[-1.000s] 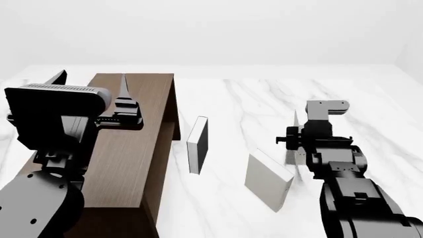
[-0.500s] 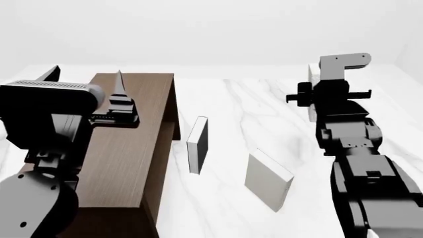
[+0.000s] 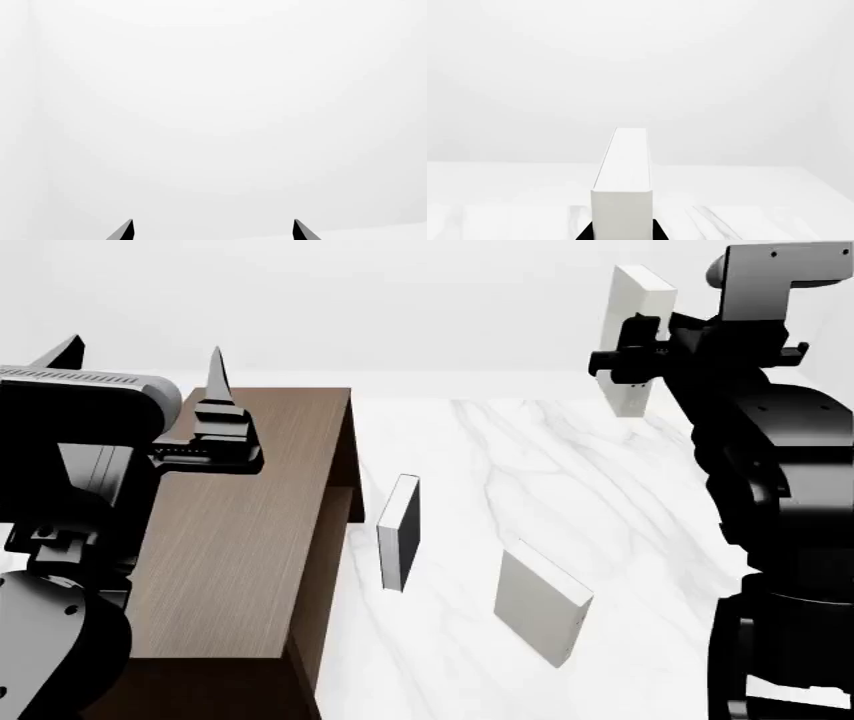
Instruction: Pick up the book on the right and place it under the cabinet shelf.
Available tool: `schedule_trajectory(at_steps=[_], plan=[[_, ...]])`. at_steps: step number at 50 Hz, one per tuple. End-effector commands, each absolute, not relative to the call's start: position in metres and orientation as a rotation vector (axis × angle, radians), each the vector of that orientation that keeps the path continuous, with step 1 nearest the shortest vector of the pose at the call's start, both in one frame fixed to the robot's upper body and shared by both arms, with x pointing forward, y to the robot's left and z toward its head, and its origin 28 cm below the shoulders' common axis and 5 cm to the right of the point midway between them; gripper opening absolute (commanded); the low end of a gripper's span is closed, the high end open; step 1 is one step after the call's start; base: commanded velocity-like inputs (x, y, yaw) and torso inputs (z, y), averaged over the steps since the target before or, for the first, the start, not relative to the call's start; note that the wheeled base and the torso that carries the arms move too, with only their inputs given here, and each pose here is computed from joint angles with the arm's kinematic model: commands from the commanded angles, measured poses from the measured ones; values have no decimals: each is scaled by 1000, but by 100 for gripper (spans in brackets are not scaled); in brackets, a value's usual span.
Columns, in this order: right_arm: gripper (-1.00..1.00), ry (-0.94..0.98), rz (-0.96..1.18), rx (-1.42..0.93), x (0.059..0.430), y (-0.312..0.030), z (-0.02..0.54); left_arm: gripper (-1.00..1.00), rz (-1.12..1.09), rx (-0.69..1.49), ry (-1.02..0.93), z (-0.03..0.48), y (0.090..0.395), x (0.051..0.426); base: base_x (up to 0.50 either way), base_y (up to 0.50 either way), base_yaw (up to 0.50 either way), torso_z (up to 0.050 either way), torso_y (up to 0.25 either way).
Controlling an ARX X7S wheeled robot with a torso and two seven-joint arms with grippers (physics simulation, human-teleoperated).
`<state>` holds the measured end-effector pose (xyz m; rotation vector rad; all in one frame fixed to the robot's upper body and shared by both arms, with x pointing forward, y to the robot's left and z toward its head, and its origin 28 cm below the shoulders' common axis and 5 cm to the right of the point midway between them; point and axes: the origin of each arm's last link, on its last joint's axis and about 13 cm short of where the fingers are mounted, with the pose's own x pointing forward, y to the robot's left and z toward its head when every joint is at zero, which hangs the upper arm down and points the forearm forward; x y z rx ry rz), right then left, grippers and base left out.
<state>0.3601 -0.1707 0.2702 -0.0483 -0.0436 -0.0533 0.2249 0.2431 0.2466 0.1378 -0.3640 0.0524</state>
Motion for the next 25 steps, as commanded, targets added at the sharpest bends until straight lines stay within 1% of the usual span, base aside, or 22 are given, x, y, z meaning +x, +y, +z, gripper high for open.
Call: schedule_trajectory(at_steps=[1, 16, 25], plan=[[-100, -137, 81, -9, 298, -163, 279, 100, 66, 146, -389, 256, 245, 220, 0, 0, 0, 0, 0], [-100, -98, 294, 135, 242, -147, 237, 100, 74, 154, -408, 264, 244, 210, 0, 0, 0, 0, 1], [-100, -23, 398, 221, 223, -136, 205, 100, 76, 156, -408, 263, 244, 208, 0, 0, 0, 0, 1]])
